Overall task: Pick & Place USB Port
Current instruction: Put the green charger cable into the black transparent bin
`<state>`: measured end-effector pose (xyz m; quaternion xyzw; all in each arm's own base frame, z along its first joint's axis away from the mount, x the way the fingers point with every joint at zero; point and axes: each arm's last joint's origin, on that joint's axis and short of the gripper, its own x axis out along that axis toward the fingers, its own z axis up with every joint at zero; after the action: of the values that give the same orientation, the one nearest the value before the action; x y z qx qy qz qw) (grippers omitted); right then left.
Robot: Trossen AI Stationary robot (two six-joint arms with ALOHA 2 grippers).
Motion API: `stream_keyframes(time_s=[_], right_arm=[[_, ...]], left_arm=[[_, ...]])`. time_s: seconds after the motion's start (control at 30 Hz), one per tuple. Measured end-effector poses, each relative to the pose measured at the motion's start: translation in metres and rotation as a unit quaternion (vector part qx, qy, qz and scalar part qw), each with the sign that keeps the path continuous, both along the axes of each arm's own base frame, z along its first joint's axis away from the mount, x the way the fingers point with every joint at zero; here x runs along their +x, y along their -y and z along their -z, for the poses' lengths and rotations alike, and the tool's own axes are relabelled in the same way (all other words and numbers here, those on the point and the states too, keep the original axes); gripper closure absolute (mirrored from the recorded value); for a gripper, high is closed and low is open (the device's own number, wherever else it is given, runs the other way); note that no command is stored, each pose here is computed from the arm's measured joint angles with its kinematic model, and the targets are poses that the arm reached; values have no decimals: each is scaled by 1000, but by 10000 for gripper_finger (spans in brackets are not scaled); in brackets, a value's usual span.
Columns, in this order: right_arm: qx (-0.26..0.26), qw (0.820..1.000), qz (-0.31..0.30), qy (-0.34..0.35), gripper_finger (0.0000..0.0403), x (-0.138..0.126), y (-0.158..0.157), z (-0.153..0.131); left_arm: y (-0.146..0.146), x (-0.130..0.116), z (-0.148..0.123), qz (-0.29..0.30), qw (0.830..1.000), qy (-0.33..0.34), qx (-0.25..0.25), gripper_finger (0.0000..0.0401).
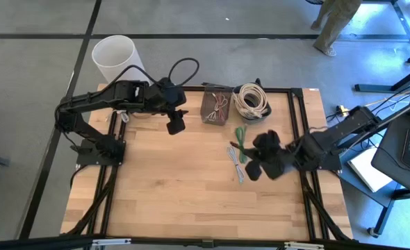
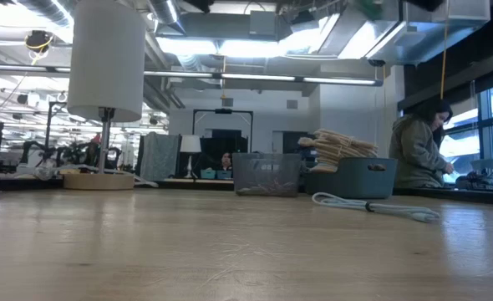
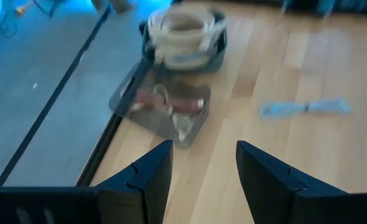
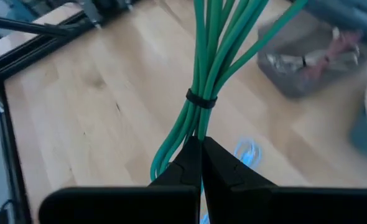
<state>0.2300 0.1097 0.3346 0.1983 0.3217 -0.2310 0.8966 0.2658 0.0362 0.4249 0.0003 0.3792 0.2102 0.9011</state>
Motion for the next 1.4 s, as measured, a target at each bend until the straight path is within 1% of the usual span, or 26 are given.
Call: stream_keyframes(time_s=[0.07, 0.13, 0.2, 0.27, 0.4, 0.47, 0.5, 0.57, 0.6, 0.7, 0.73, 0.77, 0.8, 0.83, 0.93, 1.07, 1.23, 1.4], right_arm=[[-14, 1000, -21, 6, 403, 8, 9, -3], [-26, 999, -38, 19, 403, 17, 18, -7], [-37, 997, -58, 34, 403, 25, 26, -12], [-48, 995, -71, 48, 403, 31, 34, -15], [-70, 991, -82, 82, 403, 29, 43, -28], [-82, 987, -89, 103, 403, 27, 46, -36], [-88, 985, -92, 115, 403, 25, 47, -40], [-100, 982, -95, 131, 403, 22, 51, -47], [-106, 981, -95, 134, 403, 20, 53, -49], [-118, 978, -92, 143, 403, 16, 59, -54], [-119, 977, -92, 149, 403, 15, 60, -56], [-121, 975, -96, 159, 403, 15, 61, -59], [-123, 973, -101, 168, 403, 16, 62, -61], [-126, 970, -107, 180, 403, 17, 63, -64], [-130, 958, -130, 219, 403, 21, 68, -72], [-134, 955, -143, 223, 403, 26, 77, -73], [-125, 952, -160, 228, 403, 34, 88, -70], [-119, 942, -186, 252, 403, 50, 97, -68]], left_arm=[[-1, 6, -4, 9, 999, 36, 1, 230], [-3, 14, -7, 42, 995, 86, -17, 230], [-6, 22, -12, 90, 985, 140, -43, 230], [-10, 27, -12, 124, 974, 180, -59, 230], [-22, 32, 1, 149, 967, 186, -94, 230], [-29, 34, 3, 172, 956, 209, -109, 230], [-32, 36, 5, 188, 948, 226, -125, 230], [-36, 39, 6, 233, 923, 263, -159, 230], [-38, 41, 5, 257, 907, 287, -171, 230], [-41, 44, -2, 330, 851, 359, -196, 230], [-42, 44, -2, 342, 838, 374, -201, 230], [-44, 44, -2, 346, 830, 389, -201, 230], [-46, 44, -2, 345, 825, 399, -201, 230], [-48, 44, -1, 341, 825, 404, -202, 230], [-54, 43, 5, 322, 833, 402, -200, 230], [-59, 44, 12, 306, 841, 398, -203, 230], [-61, 43, 10, 306, 837, 408, -197, 230], [-62, 43, 10, 304, 838, 409, -195, 230]])
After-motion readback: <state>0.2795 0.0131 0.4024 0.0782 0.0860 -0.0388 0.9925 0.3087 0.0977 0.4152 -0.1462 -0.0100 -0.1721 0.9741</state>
